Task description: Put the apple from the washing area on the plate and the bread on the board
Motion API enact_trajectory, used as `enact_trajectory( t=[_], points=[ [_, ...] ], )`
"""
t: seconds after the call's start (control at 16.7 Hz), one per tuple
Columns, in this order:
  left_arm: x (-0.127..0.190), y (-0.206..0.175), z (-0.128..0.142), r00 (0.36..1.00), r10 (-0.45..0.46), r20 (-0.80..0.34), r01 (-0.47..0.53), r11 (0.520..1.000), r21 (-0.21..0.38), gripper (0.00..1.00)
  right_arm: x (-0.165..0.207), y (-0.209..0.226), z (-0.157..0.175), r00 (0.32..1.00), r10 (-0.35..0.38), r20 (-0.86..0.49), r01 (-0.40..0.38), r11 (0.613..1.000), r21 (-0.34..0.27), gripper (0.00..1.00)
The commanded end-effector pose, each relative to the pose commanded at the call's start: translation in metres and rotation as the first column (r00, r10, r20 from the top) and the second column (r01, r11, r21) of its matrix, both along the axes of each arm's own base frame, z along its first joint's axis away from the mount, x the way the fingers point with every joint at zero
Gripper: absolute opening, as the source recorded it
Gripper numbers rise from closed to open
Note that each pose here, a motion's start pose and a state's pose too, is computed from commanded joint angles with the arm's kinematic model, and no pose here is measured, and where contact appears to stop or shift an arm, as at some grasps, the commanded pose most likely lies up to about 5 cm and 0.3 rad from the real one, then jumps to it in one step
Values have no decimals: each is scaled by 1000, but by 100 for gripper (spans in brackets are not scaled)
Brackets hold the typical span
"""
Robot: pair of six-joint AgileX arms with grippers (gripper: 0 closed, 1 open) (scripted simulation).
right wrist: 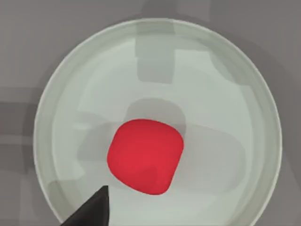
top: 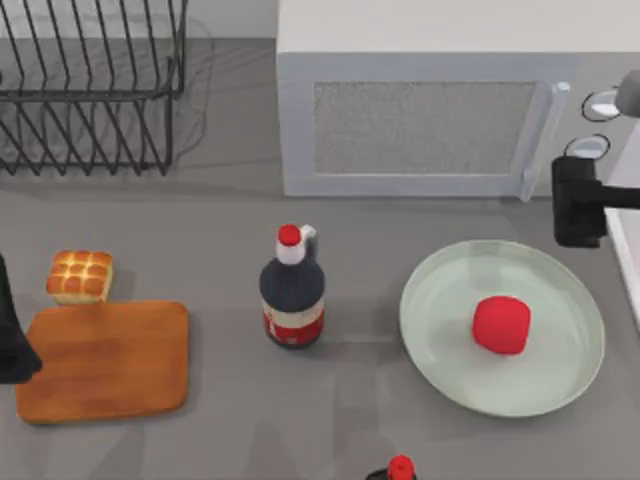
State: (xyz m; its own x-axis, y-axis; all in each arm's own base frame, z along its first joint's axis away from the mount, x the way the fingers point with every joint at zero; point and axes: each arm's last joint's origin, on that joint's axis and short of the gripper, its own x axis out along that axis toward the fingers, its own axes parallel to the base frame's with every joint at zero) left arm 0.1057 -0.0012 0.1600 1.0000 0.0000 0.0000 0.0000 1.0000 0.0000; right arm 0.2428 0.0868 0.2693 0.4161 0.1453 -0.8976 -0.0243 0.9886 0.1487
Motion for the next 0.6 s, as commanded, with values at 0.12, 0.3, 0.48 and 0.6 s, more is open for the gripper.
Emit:
enact_trajectory(
  t=[0.12, 0.3, 0.48, 0.6],
  points=[
    [0, 0, 0, 1000, 0, 0, 0, 1000, 0, 100, -33, -23, 4, 984, -9, 177, 3, 1000, 31, 100],
    [0, 0, 0, 1000, 0, 0, 0, 1000, 0, 100, -81, -52, -8, 894, -33, 447, 11, 999, 50, 100],
    [0, 0, 0, 1000, 0, 0, 0, 1000, 0, 100, -117, -70, -39, 740, -51, 670, 36, 999, 36, 100],
    [0, 0, 0, 1000, 0, 0, 0, 1000, 0, 100, -130, -77, -63, 632, -52, 773, 64, 998, 15, 100]
  ],
)
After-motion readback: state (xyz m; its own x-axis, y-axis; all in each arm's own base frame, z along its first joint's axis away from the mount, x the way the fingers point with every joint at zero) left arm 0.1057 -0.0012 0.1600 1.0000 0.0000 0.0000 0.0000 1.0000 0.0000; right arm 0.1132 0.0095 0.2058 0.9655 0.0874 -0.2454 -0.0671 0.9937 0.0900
